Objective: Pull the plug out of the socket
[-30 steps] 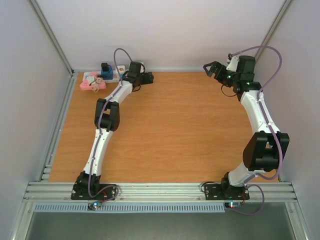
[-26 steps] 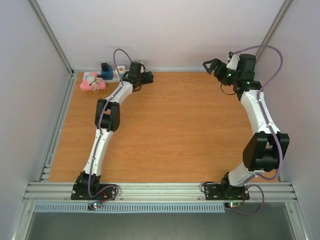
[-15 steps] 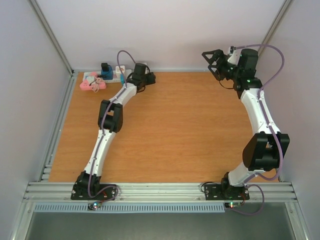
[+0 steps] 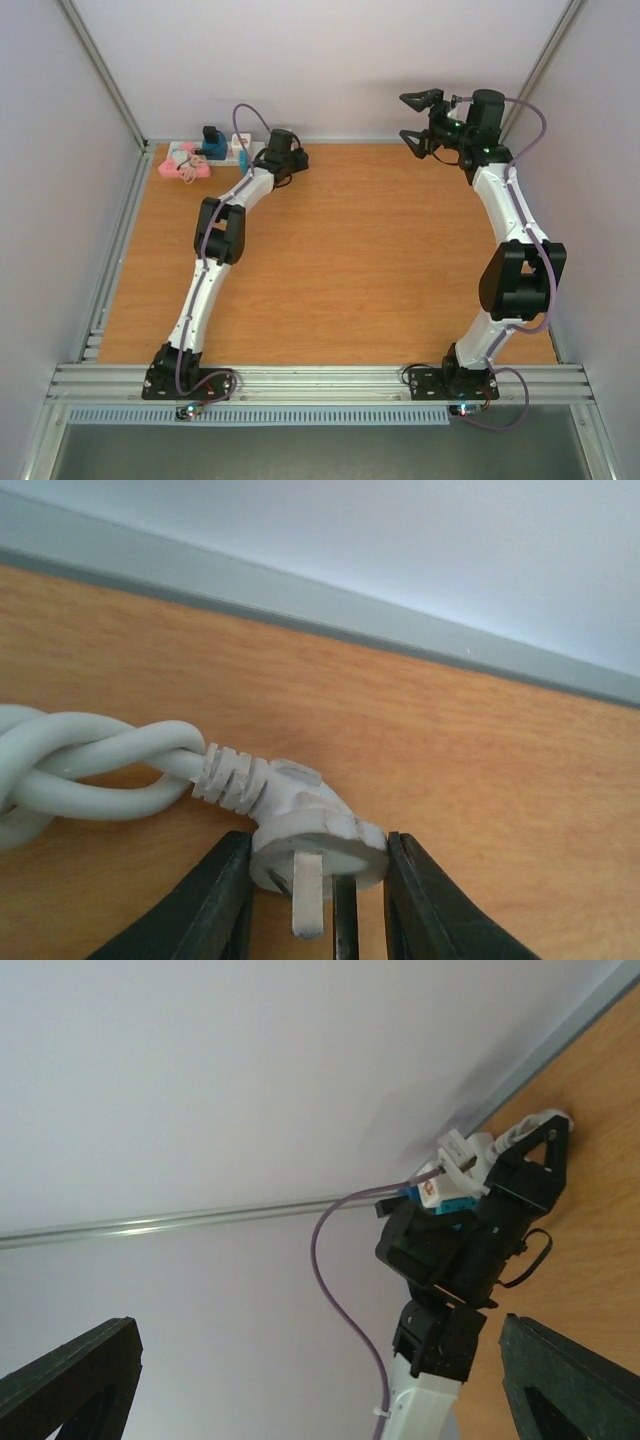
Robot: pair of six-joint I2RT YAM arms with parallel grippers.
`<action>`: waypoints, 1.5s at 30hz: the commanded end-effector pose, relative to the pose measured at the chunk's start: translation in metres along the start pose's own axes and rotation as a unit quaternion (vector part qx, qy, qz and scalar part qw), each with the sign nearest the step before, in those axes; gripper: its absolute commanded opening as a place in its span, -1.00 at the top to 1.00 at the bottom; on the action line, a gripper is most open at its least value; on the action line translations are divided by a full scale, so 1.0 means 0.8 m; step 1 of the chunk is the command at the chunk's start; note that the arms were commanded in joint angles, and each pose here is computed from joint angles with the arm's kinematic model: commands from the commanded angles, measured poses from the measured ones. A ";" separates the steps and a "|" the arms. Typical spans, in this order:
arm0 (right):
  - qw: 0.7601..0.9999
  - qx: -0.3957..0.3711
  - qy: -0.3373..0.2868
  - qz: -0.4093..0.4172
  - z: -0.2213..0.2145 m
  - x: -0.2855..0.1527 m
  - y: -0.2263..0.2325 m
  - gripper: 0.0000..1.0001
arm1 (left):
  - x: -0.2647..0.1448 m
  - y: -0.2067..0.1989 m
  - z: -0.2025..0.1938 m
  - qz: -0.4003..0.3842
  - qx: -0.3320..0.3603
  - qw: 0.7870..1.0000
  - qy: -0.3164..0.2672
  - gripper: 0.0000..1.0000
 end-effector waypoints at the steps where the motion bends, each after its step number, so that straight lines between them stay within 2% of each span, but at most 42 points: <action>1: 0.999 0.017 0.020 0.039 -0.010 -0.004 0.045 -0.97 | -0.014 -0.007 -0.078 -0.006 0.010 0.995 0.103 0.80; 10: 0.997 0.028 0.027 0.064 -0.023 -0.015 0.072 -0.97 | -0.104 -0.062 -0.128 -0.080 0.078 0.982 0.150 0.83; 19: 0.996 0.012 0.026 0.081 -0.037 -0.028 0.095 -0.97 | -0.191 -0.065 -0.241 -0.118 0.116 0.954 0.249 0.85; 22: 0.995 -0.002 0.043 0.086 -0.059 -0.022 0.104 -0.97 | -0.217 -0.072 -0.267 -0.133 0.117 0.947 0.269 0.89; 32: 0.993 -0.022 0.047 0.110 -0.068 -0.029 0.131 -0.97 | -0.316 -0.058 -0.333 -0.141 0.138 0.925 0.324 0.87; 45: 0.988 -0.035 0.078 0.127 -0.066 -0.020 0.146 -0.97 | -0.401 -0.096 -0.412 -0.212 0.177 0.883 0.379 0.87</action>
Point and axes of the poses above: each gripper's point midway between its finger pads, its own x axis out along the fingers, its own y axis along the line the jaws close on, z = x × y, the point moved 4 cm from there along -x, back along the fingers, and after that the axes turned 1 degree about x, right-handed, at the moved point
